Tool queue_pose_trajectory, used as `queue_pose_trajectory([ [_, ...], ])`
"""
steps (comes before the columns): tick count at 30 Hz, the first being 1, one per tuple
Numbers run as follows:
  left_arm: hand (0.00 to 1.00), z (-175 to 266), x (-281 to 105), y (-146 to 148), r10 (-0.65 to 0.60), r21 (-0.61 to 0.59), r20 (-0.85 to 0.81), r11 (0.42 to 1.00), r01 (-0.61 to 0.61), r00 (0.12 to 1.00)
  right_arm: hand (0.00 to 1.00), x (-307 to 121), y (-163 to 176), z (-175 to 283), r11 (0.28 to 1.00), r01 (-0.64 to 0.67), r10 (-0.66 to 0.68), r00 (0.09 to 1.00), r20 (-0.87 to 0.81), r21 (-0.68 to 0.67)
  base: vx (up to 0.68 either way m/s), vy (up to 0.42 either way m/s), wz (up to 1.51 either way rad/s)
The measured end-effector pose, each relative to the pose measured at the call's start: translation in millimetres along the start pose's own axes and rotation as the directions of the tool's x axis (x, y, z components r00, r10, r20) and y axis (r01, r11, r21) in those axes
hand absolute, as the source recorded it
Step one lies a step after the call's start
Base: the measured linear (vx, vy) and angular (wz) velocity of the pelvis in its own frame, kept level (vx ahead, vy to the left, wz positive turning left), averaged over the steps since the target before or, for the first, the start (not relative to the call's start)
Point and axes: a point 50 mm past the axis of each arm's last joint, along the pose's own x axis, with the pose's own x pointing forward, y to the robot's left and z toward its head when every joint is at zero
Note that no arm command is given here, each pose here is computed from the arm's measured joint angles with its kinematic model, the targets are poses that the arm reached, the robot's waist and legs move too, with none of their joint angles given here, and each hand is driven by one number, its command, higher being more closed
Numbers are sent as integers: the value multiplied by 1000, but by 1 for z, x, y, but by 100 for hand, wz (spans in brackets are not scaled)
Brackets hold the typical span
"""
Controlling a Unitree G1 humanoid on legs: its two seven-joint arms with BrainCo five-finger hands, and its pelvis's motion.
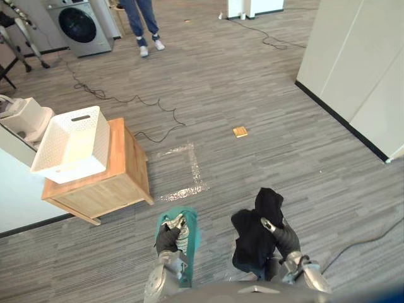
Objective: Tidy the bed and pick cloth on bed and put in laundry
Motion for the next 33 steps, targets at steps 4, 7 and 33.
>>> queue_pose_trajectory([
  [4, 100, -3, -5, 3, -5, -7, -16, 1000, 5, 1000, 100, -7, -21, -1, 998, 60, -61, 998, -26, -31, 355, -93, 30],
  [7, 100, 5, -3, 1, -9, -20, 20, 1000, 9, 1000, 100, -7, -25, 2, 997, 66, -66, 998, -15, -26, 495, 59, 2],
  [33, 100, 30, 19, -8, -103, 138, 64, 986, 93, 993, 100, -15, -3, -14, 999, 32, -31, 999, -23, 33, 446, 62, 74],
])
